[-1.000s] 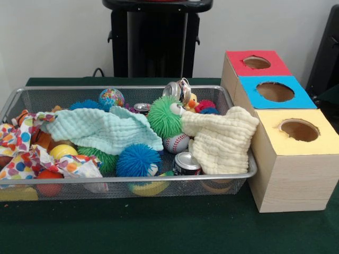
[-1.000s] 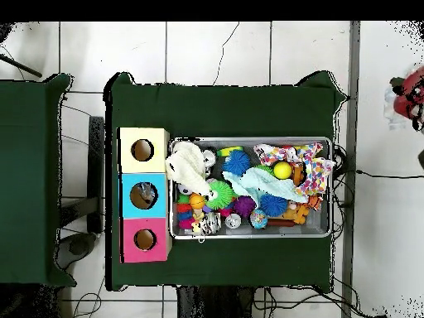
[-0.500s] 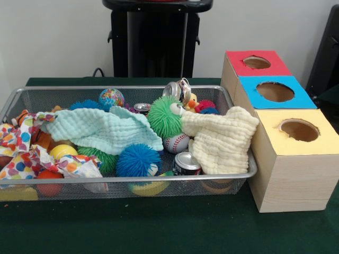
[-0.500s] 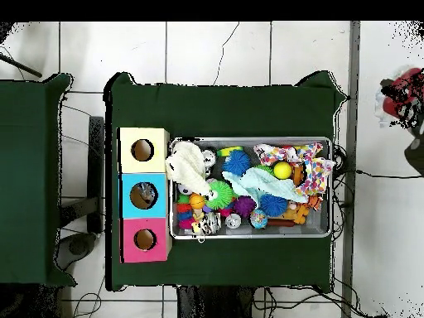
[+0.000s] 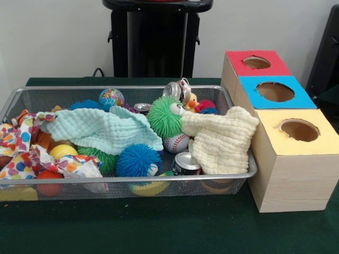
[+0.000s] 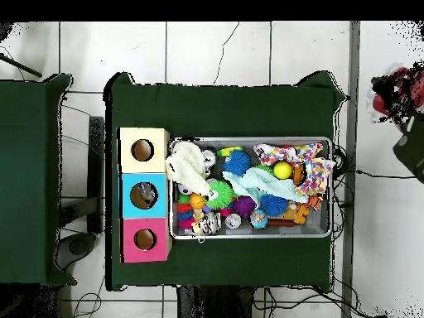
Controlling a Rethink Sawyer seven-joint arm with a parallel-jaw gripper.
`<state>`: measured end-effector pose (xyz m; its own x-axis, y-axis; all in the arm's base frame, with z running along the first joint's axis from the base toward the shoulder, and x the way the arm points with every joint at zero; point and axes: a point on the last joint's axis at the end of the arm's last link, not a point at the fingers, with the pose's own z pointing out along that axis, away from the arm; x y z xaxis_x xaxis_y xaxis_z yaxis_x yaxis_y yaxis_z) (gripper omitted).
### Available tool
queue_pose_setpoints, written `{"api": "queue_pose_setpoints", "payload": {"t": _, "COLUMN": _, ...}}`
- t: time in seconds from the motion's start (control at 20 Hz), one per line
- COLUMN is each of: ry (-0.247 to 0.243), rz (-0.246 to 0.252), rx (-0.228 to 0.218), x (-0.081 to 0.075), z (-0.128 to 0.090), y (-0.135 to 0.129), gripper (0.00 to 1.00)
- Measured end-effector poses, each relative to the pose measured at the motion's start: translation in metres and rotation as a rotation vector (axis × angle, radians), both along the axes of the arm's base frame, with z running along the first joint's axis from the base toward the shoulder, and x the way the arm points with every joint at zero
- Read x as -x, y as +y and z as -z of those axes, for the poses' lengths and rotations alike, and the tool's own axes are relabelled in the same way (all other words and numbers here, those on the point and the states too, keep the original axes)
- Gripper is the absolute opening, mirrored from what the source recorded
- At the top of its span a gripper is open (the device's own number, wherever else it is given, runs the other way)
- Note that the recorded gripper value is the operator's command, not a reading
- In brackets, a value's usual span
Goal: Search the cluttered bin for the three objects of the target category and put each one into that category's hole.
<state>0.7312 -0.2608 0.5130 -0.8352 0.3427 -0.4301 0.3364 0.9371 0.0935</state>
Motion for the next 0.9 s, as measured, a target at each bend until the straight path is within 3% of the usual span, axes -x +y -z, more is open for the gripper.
{"api": "queue_pose_setpoints", "payload": {"t": 0.4, "ry": -0.038, "rz": 0.007, "rx": 0.002, "x": -0.001, "z": 0.003, "y": -0.011, "gripper": 0.00}}
{"api": "queue_pose_setpoints", "payload": {"t": 0.9, "ry": -0.045, "rz": 0.004, "rx": -0.030, "x": -0.005, "z": 0.037, "y": -0.023, "gripper": 0.00}}
